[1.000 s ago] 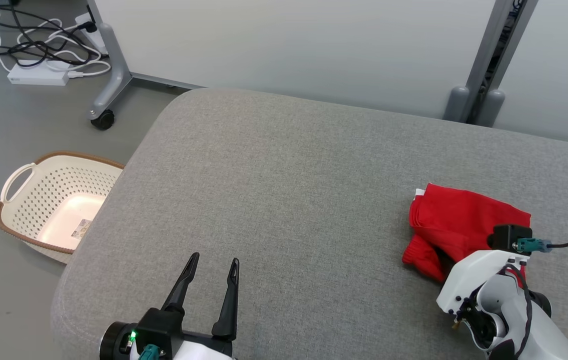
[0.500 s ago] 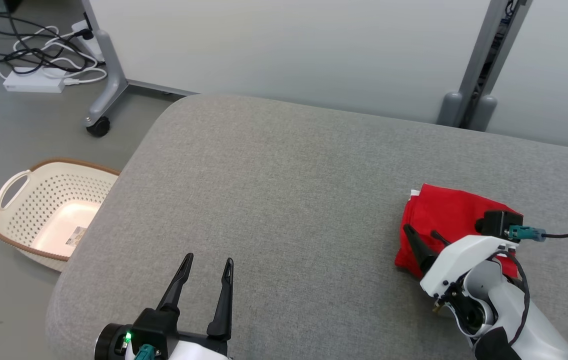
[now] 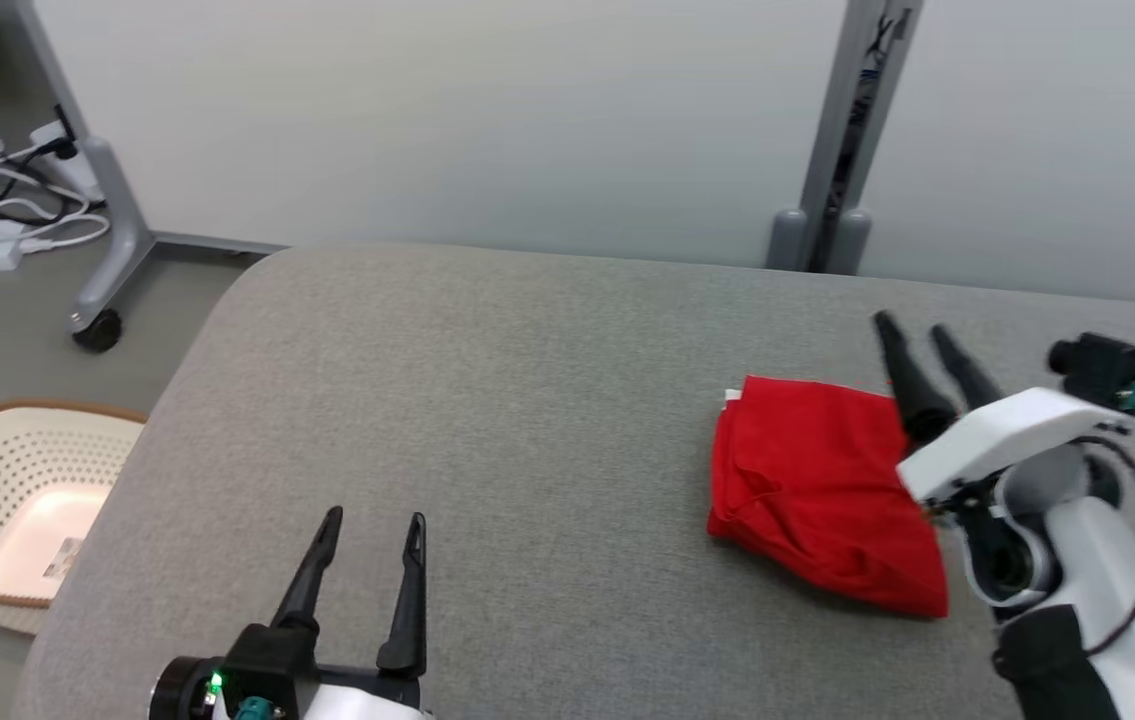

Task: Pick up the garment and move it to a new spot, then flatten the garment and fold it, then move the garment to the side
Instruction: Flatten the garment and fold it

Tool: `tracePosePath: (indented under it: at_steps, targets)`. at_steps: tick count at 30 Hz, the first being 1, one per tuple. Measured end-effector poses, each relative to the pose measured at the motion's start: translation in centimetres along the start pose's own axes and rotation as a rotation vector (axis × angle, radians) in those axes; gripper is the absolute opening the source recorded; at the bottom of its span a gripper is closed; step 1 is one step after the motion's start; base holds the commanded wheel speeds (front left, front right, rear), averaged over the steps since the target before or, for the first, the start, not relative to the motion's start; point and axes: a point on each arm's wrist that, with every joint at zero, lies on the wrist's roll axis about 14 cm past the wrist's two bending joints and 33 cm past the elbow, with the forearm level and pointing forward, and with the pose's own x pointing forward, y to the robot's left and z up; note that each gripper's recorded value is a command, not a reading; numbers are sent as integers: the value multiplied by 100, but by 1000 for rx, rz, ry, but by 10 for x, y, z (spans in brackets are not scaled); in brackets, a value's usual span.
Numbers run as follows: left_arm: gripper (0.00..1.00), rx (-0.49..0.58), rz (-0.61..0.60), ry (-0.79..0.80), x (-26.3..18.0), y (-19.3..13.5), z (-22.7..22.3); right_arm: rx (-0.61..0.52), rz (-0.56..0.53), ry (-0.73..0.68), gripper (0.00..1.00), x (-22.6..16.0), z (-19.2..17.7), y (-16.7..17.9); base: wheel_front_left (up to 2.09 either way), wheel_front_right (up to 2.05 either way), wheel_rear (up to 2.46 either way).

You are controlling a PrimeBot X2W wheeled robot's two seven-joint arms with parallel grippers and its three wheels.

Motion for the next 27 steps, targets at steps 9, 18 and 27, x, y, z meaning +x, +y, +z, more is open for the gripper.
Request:
tracePosePath:
  at_steps: [9,18,27]
  targets:
    - [100,-3,-54,-66,23,-16,20,-199,-144,-256,100,-68,64,-59,0,0,0]
    - [100,-12,-90,-63,37,-27,18,-250,-291,-288,100,-126,39,-96,0,0,0]
    - [100,-13,-135,-31,34,-41,8,-221,-324,-277,100,-136,21,-102,0,0,0]
